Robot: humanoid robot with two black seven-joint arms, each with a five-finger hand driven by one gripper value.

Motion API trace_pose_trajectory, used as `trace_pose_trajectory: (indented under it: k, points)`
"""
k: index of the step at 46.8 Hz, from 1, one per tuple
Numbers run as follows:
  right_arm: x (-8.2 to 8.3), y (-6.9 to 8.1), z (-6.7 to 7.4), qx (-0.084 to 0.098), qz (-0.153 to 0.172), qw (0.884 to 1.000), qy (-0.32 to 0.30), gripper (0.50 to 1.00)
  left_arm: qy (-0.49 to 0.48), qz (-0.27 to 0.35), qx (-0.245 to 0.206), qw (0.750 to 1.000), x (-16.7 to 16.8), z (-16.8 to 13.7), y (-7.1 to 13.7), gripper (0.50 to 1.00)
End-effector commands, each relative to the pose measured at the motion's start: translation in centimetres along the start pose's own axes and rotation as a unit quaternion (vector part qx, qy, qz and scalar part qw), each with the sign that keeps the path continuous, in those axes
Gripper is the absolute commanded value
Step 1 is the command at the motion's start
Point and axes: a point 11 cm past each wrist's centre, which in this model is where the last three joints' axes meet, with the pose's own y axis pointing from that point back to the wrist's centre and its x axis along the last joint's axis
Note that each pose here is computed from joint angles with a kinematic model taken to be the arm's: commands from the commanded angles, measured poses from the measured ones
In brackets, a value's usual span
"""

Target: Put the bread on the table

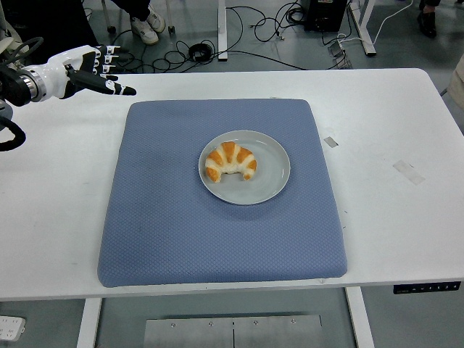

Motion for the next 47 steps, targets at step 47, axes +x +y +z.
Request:
trace_pose_trajectory:
  k: [47]
  points:
    - [-0.01,0.00,0.00,0.000,0.000,1.000,0.000,1.000,0.004,-0.004,0.002,1.000,-0.71,-0.48,-0.35,0.966]
